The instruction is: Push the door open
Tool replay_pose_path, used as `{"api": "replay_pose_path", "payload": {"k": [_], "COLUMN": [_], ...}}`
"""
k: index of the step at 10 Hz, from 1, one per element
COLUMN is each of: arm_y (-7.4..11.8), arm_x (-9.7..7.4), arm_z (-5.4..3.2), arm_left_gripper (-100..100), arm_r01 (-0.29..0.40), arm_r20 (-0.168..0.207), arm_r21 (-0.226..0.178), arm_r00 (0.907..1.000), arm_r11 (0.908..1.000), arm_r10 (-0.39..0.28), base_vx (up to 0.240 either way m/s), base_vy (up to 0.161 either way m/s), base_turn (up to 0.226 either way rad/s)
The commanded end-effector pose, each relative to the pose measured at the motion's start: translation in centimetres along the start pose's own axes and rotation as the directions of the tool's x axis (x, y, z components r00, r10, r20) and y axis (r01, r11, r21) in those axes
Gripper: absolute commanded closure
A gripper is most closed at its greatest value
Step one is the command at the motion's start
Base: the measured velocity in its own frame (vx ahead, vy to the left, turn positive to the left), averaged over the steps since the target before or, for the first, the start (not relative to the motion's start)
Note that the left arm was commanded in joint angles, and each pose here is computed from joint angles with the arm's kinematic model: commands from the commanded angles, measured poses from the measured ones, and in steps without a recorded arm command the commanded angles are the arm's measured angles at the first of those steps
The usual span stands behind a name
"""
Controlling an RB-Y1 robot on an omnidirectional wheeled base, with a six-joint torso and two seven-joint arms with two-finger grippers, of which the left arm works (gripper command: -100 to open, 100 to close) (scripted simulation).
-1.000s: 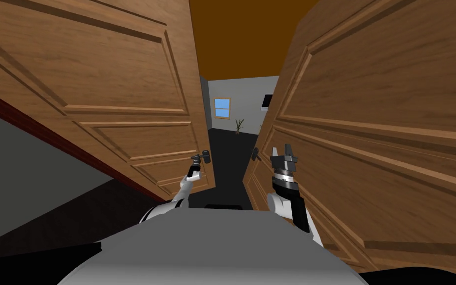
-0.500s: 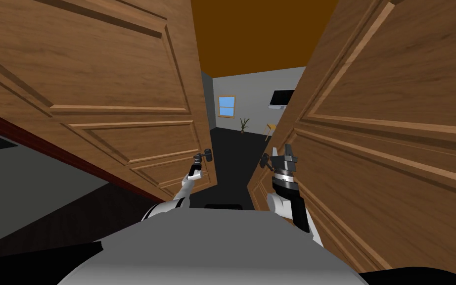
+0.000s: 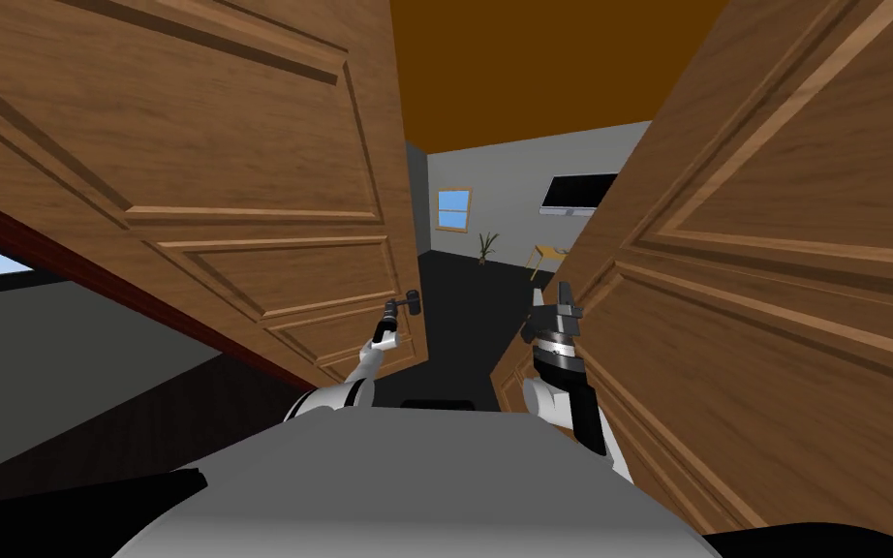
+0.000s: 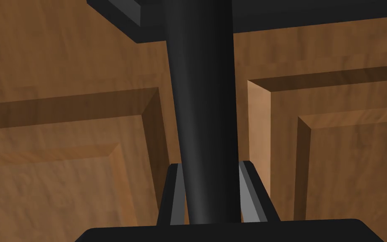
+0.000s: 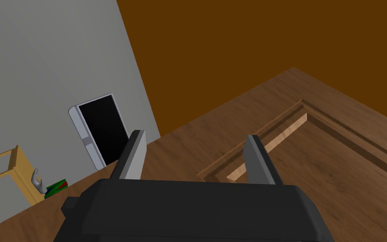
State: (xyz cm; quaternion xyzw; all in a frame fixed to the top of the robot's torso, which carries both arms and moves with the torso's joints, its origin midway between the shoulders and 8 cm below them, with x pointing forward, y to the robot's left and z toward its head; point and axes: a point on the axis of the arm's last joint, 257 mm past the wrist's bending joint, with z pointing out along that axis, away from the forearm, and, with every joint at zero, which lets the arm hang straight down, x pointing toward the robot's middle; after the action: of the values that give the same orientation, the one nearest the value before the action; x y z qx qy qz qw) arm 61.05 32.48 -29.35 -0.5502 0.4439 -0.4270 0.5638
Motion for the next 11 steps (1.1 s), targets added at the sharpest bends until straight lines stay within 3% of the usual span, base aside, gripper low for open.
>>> {"api": "replay_pose_path", "payload": {"k": [1, 11], "arm_y": [-0.7, -0.8], "arm_x": [-2.2, -0.3], "arm_z": [0.14, 0.53], "arm_left_gripper": [100, 100], "arm_r01": [-0.012, -0.015], "arm_r20": [0.028, 0.017], "arm_r21": [0.017, 0.02], "arm_r00": [0.9995, 0.9997], "arm_r11": [0.9998, 0.9997], "arm_r10": [0.012, 0.015], "base_vx": [0.074, 0.089], "base_vy": [0.006, 0.004], "base_turn": [0.034, 0.111]}}
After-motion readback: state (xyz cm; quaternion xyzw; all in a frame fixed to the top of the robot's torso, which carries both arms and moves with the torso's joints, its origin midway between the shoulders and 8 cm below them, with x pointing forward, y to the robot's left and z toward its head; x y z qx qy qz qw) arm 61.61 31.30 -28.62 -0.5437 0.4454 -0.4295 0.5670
